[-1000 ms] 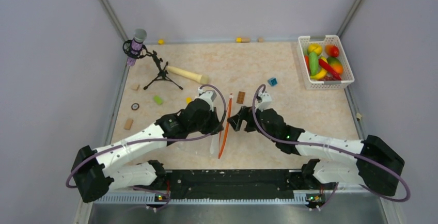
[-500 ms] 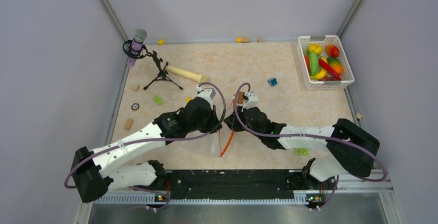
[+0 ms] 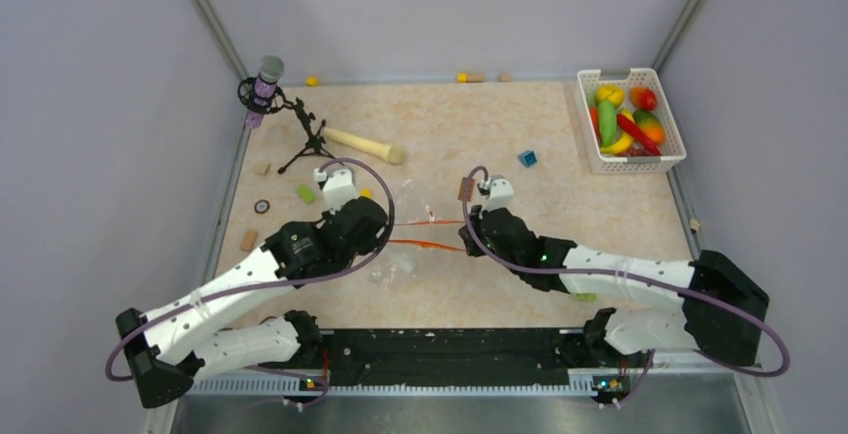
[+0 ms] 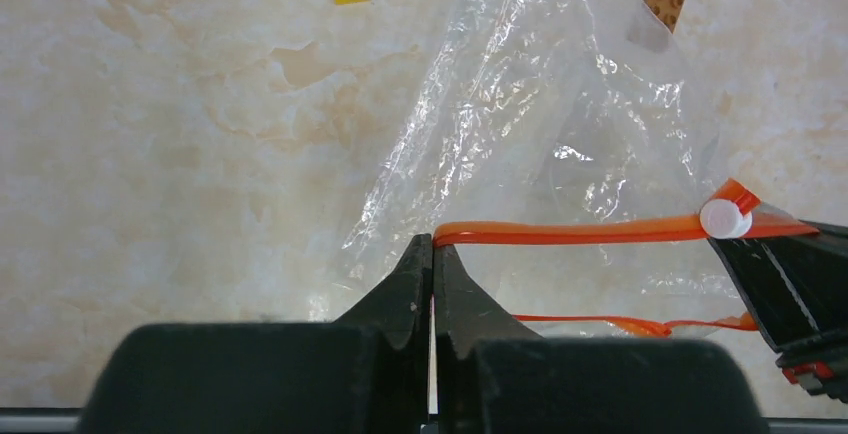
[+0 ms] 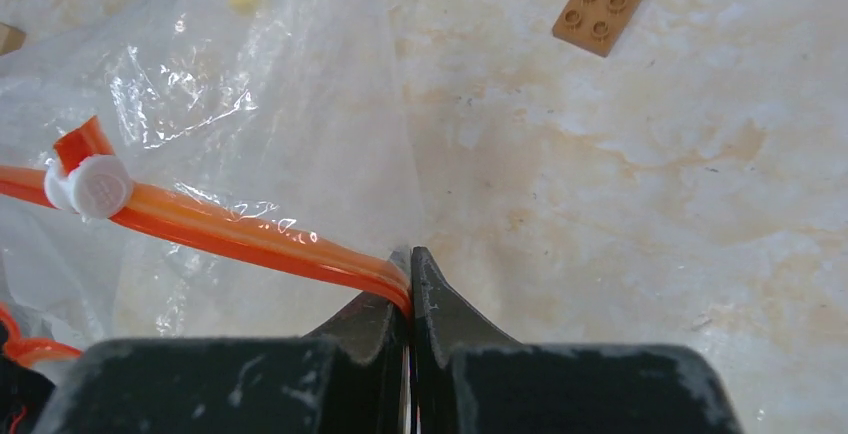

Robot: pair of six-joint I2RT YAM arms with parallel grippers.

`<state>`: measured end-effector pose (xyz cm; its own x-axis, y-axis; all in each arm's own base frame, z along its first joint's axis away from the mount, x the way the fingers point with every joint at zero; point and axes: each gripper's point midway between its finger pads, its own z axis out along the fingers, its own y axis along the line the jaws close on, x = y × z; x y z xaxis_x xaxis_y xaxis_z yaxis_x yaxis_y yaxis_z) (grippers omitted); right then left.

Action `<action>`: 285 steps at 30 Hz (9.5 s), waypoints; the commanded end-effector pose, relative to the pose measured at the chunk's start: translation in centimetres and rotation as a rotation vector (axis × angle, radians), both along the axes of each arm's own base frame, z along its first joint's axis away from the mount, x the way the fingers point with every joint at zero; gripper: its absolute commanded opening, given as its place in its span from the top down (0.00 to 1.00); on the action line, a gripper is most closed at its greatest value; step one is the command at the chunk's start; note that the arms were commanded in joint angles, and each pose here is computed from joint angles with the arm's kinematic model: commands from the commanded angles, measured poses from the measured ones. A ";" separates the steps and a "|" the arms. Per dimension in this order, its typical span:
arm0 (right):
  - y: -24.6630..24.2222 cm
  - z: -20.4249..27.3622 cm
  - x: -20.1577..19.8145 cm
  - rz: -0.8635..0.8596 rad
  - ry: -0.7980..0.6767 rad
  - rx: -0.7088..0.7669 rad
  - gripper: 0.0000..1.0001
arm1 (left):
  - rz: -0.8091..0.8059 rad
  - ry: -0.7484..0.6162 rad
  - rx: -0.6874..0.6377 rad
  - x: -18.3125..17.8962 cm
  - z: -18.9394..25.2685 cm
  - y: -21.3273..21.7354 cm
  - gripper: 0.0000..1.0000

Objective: Place the food in the zip-top bag and seal the zipper
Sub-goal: Open the zipper of the food storage bag, then move the bin to the center of the board, then pick up the fake vegetable from the bin, then place the fake vegetable in the zipper food storage bag.

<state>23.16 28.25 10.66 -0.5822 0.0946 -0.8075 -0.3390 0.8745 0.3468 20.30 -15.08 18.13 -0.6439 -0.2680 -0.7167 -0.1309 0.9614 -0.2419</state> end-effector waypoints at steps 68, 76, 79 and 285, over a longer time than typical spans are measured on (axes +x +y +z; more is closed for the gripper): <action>3.2 18.6 -4.6 0.810 -0.390 0.113 0.05 | -0.114 -0.206 -0.025 1.6 4.7 -0.5 1.00; 0.9 26.0 -5.0 0.646 -0.576 0.277 0.03 | -0.138 -0.238 -0.068 1.3 4.7 -0.7 1.00; -2.1 26.4 -1.4 0.353 -0.566 0.248 0.02 | -0.158 -0.242 -0.080 1.2 4.7 -1.0 1.00; 6.3 12.4 -1.9 0.416 -0.577 0.302 1.00 | -0.571 -0.106 -0.333 -2.5 2.4 -10.0 1.00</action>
<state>20.98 33.87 22.59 -0.0885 0.2972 -0.9507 -0.8382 0.4934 0.2323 17.81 -24.79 17.95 -0.7345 -0.0638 -0.6756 0.3692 0.7977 -0.4769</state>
